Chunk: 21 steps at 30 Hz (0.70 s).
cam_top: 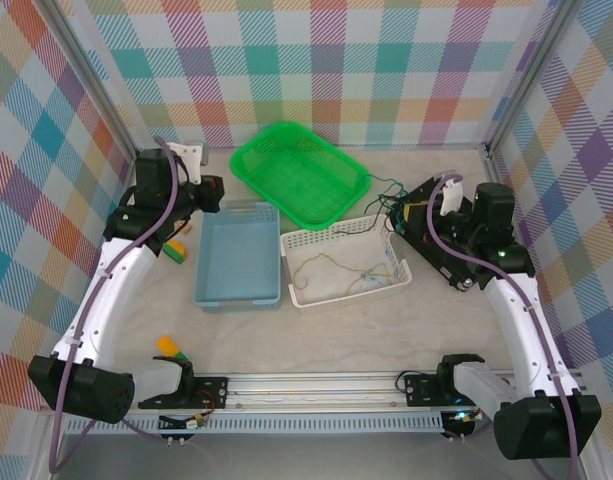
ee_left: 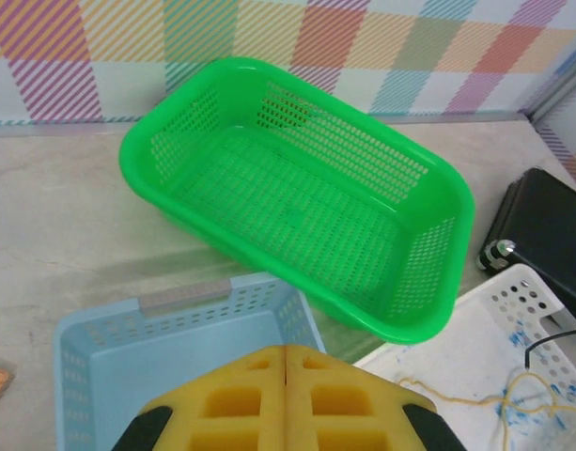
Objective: Untangle the cables
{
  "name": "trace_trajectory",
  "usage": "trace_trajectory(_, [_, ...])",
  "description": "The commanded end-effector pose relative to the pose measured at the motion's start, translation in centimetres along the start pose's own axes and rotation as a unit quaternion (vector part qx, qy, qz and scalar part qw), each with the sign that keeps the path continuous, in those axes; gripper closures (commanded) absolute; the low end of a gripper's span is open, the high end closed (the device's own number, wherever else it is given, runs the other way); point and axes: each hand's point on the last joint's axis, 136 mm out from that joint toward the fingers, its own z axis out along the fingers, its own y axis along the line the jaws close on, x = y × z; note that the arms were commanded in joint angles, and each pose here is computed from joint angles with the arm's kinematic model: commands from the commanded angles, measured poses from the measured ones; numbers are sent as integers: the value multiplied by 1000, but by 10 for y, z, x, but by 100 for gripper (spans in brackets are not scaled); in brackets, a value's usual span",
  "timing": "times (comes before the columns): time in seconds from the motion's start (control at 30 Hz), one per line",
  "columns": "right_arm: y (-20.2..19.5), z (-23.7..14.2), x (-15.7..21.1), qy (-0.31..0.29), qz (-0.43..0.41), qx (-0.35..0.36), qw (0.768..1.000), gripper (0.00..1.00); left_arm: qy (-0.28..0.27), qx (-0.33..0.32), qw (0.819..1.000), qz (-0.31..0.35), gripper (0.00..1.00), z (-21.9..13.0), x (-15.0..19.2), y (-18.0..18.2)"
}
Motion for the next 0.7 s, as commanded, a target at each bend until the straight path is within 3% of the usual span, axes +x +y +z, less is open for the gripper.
trace_trajectory(0.0, [26,-6,-18,-24,-34,-63,997,100,-15,83,996,20,93,-3,-1,-29])
trace_trajectory(0.07, [36,-5,-15,-21,-53,-98,994,100,-33,148,988,31,58,-7,-6,-51])
trace_trajectory(0.17, [53,-7,-11,-18,-79,-154,985,100,-45,236,969,56,35,-17,-9,-83])
trace_trajectory(0.37, [83,-7,2,-15,-175,-219,960,100,-65,341,924,160,20,-30,3,-138])
trace_trajectory(0.53, [96,4,20,9,-256,-234,938,100,-36,402,896,184,18,-27,19,-173])
trace_trajectory(0.67, [105,7,28,18,-306,-249,919,100,14,397,892,216,18,-15,49,-184])
